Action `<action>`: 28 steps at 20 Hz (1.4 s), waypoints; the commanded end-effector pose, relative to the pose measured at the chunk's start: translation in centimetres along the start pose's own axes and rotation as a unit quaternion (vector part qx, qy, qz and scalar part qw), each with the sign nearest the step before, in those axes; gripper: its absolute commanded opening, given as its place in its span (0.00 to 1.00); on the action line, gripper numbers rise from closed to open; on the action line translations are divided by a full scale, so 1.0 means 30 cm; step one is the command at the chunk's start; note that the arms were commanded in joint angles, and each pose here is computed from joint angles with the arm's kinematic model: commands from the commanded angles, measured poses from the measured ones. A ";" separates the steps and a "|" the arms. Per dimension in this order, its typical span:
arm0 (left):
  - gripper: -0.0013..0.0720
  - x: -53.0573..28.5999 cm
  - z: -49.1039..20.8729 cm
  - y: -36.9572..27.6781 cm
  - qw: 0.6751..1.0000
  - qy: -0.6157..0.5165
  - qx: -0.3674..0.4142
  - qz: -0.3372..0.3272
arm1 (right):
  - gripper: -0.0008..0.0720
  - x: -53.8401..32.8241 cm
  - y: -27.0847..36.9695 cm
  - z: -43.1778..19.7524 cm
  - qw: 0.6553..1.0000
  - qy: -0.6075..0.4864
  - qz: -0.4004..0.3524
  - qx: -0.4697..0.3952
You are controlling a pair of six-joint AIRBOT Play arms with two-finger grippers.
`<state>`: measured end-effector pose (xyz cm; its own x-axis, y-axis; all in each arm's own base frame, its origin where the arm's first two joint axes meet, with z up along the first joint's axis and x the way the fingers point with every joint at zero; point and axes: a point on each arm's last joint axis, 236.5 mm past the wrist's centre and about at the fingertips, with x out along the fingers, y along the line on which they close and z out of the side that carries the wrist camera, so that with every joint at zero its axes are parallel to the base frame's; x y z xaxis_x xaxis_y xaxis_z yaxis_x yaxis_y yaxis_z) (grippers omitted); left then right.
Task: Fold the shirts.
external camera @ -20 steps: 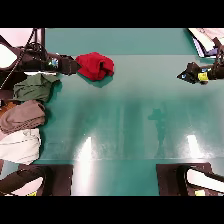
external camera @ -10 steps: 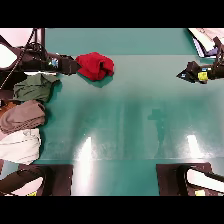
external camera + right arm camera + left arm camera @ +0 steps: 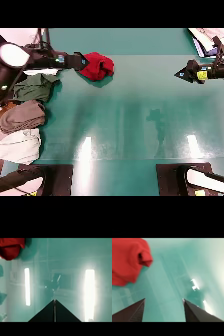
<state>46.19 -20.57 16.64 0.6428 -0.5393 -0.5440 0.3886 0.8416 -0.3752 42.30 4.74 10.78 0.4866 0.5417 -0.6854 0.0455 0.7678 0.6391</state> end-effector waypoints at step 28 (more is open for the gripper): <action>0.05 -0.537 0.350 -0.562 0.935 -0.090 0.223 -0.262 | 0.04 -0.487 0.446 0.121 0.970 -0.174 0.028 -0.169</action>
<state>44.54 -25.64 34.31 0.4560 -0.8515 -0.2589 0.7987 0.5199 -0.3030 40.22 5.61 26.45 0.6940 0.5011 -0.5170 -0.1979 0.8231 0.5323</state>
